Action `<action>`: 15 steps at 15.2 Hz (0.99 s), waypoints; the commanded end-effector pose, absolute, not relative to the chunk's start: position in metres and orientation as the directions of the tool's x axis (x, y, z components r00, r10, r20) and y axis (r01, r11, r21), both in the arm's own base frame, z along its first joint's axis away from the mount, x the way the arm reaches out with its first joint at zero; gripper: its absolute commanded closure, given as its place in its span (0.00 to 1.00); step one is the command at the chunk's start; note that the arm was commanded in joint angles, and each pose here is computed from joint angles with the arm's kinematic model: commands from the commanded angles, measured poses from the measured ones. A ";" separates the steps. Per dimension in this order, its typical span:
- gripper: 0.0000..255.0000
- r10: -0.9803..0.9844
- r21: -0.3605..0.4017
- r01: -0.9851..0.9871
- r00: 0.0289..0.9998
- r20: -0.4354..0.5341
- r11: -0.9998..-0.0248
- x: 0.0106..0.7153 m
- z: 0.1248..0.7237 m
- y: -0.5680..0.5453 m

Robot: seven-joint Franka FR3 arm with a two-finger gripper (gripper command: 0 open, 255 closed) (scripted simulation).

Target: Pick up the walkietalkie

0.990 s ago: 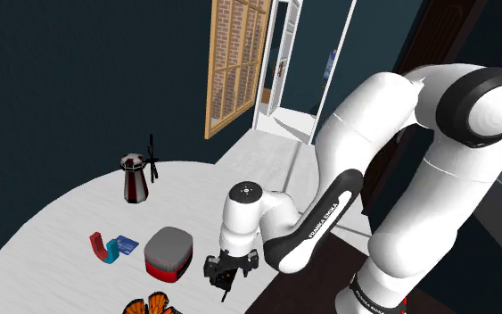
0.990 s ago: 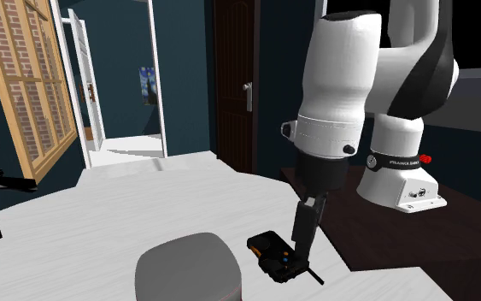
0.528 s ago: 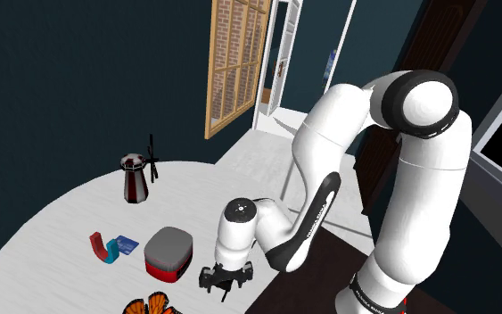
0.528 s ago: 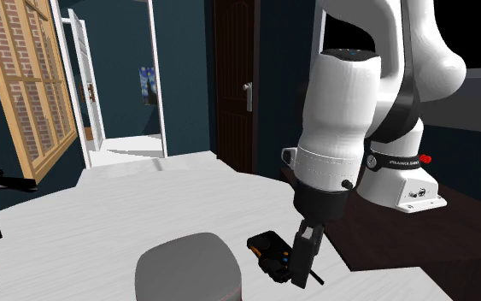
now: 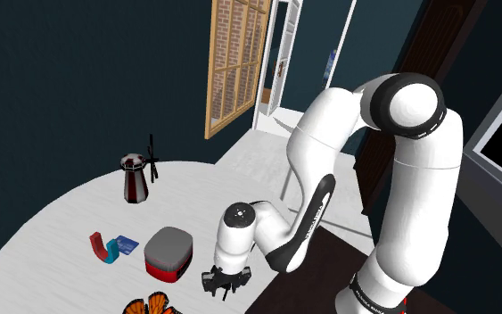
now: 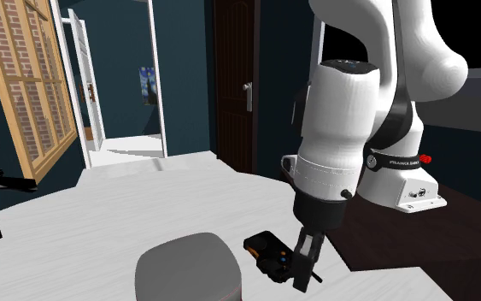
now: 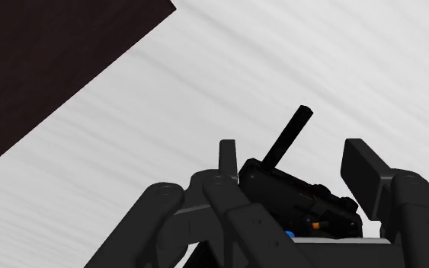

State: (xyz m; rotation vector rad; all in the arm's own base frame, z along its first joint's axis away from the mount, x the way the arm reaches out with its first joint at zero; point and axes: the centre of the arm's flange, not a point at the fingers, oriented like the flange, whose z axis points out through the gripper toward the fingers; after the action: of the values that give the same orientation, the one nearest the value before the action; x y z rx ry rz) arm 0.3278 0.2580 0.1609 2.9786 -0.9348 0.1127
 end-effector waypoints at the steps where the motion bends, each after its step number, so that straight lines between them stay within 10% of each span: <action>1: 1.00 -0.571 -0.004 -0.572 0.818 0.074 -0.820 0.328 0.160 0.258; 15: 1.00 -0.571 -0.004 -0.572 0.818 0.074 -0.820 0.328 0.213 0.257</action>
State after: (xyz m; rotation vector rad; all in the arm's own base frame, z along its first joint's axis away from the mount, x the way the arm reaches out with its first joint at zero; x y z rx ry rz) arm 0.3280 0.2571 0.2079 2.9785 -0.9345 0.1148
